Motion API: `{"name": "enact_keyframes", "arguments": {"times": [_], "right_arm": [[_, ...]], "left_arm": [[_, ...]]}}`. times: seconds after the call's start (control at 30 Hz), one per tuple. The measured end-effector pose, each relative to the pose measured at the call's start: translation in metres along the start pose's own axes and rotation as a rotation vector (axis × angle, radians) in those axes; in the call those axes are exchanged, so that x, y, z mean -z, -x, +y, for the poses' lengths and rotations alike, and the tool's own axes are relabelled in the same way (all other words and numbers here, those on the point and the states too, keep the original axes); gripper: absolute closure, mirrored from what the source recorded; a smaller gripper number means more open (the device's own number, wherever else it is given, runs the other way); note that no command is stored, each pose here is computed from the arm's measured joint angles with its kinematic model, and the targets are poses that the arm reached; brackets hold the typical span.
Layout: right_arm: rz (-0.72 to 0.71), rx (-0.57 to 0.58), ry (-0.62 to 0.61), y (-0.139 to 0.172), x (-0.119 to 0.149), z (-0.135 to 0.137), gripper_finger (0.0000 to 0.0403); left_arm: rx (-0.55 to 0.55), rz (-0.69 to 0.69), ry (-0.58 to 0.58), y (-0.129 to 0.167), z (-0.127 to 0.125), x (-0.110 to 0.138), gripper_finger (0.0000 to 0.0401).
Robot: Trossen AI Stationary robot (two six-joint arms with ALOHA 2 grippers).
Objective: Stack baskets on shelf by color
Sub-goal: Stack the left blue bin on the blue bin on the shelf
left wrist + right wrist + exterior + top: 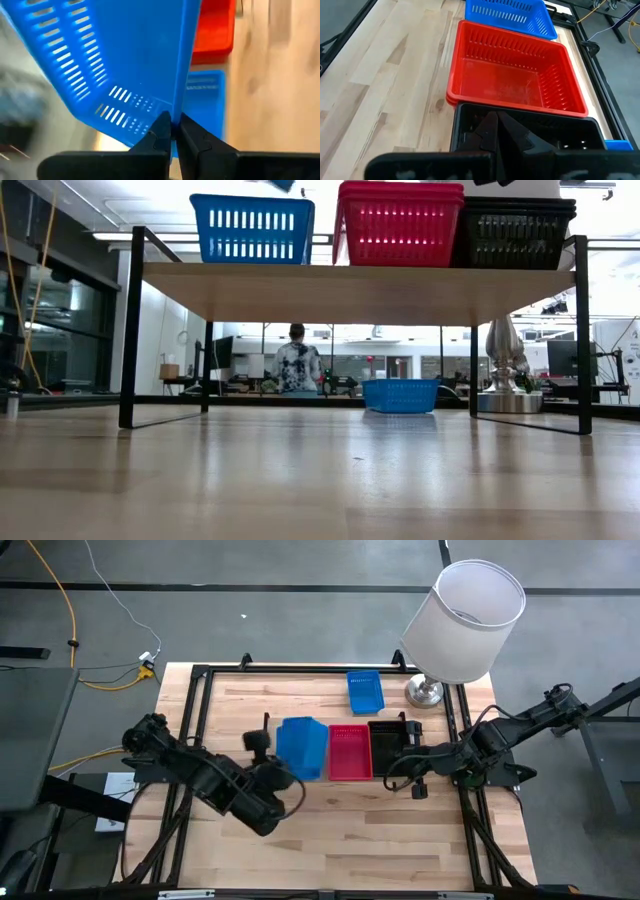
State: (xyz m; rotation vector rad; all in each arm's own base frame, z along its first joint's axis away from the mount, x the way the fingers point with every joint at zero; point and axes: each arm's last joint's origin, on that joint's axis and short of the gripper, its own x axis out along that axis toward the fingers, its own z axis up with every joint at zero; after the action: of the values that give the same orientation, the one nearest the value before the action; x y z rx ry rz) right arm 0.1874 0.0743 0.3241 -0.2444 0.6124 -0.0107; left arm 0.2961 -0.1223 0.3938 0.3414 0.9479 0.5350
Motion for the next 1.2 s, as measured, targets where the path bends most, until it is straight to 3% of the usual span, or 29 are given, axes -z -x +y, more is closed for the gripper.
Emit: {"name": "enact_keyframes", "arguments": {"times": [0.2,0.3,0.47,0.6,0.83,1.0,1.2], "right_arm": [[0.000,0.000,0.000,0.000,0.000,0.000,0.0403],[0.000,-0.001,-0.001,0.000,0.000,0.000,0.0403],[0.000,0.000,-0.001,0.000,0.000,0.000,0.0403],[0.000,0.007,-0.001,0.000,0.000,0.000,0.0403],[-0.003,0.048,0.026,0.000,0.000,-0.001,0.0403],[-0.004,0.089,0.026,0.000,0.000,-0.003,0.0403],[-0.014,0.092,0.018,0.000,-0.001,-0.003,0.0403]], "left_arm": [[-0.092,0.005,-0.795,-0.004,0.005,-0.002,0.0401],[-0.116,0.046,-0.969,-0.013,0.014,-0.006,0.0401],[-0.078,0.103,-0.954,-0.030,0.030,-0.010,0.0401],[-0.137,0.167,-1.057,-0.043,0.028,-0.005,0.0401],[-0.138,0.184,-1.096,-0.032,0.046,0.029,0.0401],[-0.129,0.139,-1.024,-0.020,0.065,0.061,0.0401],[-0.101,0.100,-1.110,-0.043,0.058,0.082,0.0401]]}}
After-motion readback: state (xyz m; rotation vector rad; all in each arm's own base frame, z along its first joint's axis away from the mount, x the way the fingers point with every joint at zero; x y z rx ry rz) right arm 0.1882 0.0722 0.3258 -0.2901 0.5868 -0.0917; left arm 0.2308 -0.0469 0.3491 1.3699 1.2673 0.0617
